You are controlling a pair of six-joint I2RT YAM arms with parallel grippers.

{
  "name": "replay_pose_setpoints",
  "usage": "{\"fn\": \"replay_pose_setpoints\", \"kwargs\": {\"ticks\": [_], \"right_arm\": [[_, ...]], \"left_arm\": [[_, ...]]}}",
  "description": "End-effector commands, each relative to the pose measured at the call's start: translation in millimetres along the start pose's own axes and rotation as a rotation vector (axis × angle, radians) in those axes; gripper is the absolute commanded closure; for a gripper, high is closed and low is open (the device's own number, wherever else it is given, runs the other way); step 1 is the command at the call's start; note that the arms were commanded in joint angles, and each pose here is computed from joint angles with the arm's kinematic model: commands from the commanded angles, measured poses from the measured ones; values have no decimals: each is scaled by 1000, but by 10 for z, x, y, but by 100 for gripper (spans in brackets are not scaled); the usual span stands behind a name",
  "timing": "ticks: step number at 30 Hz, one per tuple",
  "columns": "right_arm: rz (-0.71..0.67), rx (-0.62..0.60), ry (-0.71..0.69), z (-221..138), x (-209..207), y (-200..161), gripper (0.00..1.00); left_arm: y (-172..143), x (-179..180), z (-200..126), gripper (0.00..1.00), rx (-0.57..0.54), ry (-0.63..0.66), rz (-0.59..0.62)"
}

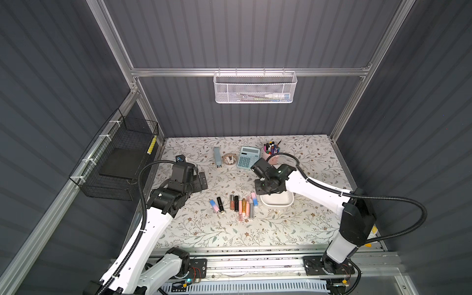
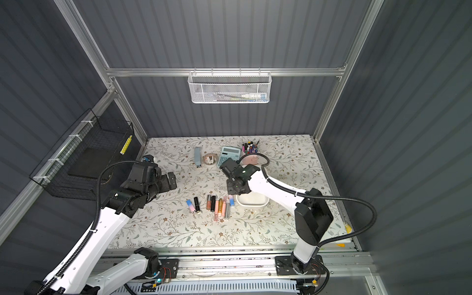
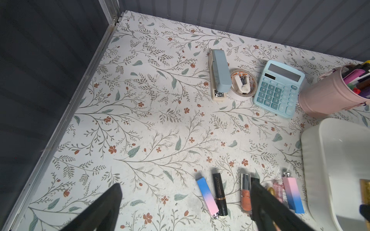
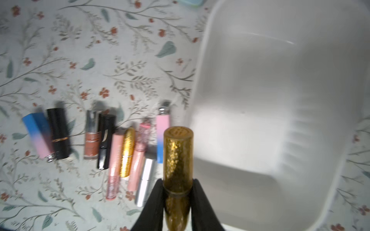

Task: Put the lipstick into the storage box
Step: Place the lipstick in the storage box.

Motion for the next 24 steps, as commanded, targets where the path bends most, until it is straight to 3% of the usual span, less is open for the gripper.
{"fn": "replay_pose_setpoints", "kwargs": {"ticks": [1,9,24], "right_arm": [[32,-2,-45,75,-292,49,75],[129,52,-100,473,-701,222,76],[140,105,-137,830,-780,315,71]], "left_arm": [[-19,-76,83,0,14,-57,10],[-93,-194,294,0,44,-135,-13],[-135,-245,446,0,73,-146,5]]}}
Point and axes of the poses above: each gripper's point midway between its finger pads, its own z axis out along the fingers, its own x axis along the line the jaws close on, y = z × x, the point moved 9 cm from there along -z, back along the fingers, and after that the axes turned 11 degrees about z, right-handed, at the moved point
